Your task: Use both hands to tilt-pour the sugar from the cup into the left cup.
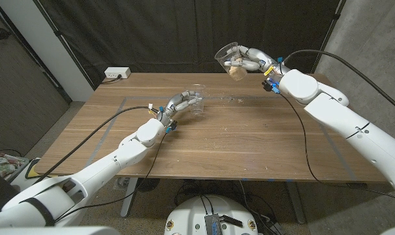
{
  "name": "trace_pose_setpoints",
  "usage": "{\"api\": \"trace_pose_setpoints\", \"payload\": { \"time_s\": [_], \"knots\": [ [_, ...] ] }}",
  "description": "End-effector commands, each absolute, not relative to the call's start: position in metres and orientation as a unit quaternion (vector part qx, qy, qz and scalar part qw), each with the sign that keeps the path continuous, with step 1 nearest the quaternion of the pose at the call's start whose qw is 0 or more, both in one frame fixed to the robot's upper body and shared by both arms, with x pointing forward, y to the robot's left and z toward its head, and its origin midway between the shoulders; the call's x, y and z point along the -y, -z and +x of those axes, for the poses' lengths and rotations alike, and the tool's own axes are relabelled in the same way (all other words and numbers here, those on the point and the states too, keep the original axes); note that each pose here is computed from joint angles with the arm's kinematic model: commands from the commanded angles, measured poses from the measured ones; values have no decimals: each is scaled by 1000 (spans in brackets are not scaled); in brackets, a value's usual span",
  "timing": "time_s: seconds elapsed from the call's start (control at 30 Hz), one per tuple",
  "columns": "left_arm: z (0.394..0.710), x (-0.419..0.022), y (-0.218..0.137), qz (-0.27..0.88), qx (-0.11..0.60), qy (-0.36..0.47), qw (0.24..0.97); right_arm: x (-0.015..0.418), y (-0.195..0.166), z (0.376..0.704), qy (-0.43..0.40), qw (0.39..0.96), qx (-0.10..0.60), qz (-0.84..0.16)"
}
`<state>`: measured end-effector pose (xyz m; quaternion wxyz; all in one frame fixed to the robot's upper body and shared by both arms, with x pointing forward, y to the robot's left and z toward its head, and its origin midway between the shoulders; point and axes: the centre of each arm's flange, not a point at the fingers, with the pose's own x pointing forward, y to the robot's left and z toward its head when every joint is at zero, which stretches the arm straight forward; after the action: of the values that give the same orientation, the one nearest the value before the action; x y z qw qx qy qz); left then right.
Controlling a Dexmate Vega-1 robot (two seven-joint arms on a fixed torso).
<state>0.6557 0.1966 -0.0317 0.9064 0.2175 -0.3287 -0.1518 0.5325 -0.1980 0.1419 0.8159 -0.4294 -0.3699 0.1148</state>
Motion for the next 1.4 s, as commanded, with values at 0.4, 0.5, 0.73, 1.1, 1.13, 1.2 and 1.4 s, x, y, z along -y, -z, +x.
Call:
{"api": "trace_pose_setpoints", "payload": {
  "time_s": [0.4,0.5,0.73,1.1,1.13,1.2,1.4],
  "knots": [
    [651,-190,32,226,347,177,893,143,-161,533,-135,759,346,-535],
    [649,-190,33,229,354,181,889,138,-160,534,-142,755,343,-541],
    [644,-197,39,228,377,194,877,130,-157,536,-151,746,341,-552],
    [630,-208,46,230,389,180,874,122,-152,537,-163,737,343,-559],
    [629,-209,46,232,390,178,873,121,-152,537,-164,735,343,-561],
    [626,-209,46,236,391,176,872,118,-151,537,-166,731,343,-565],
    [621,-213,46,243,392,168,871,113,-148,535,-170,723,344,-575]
  ]
}}
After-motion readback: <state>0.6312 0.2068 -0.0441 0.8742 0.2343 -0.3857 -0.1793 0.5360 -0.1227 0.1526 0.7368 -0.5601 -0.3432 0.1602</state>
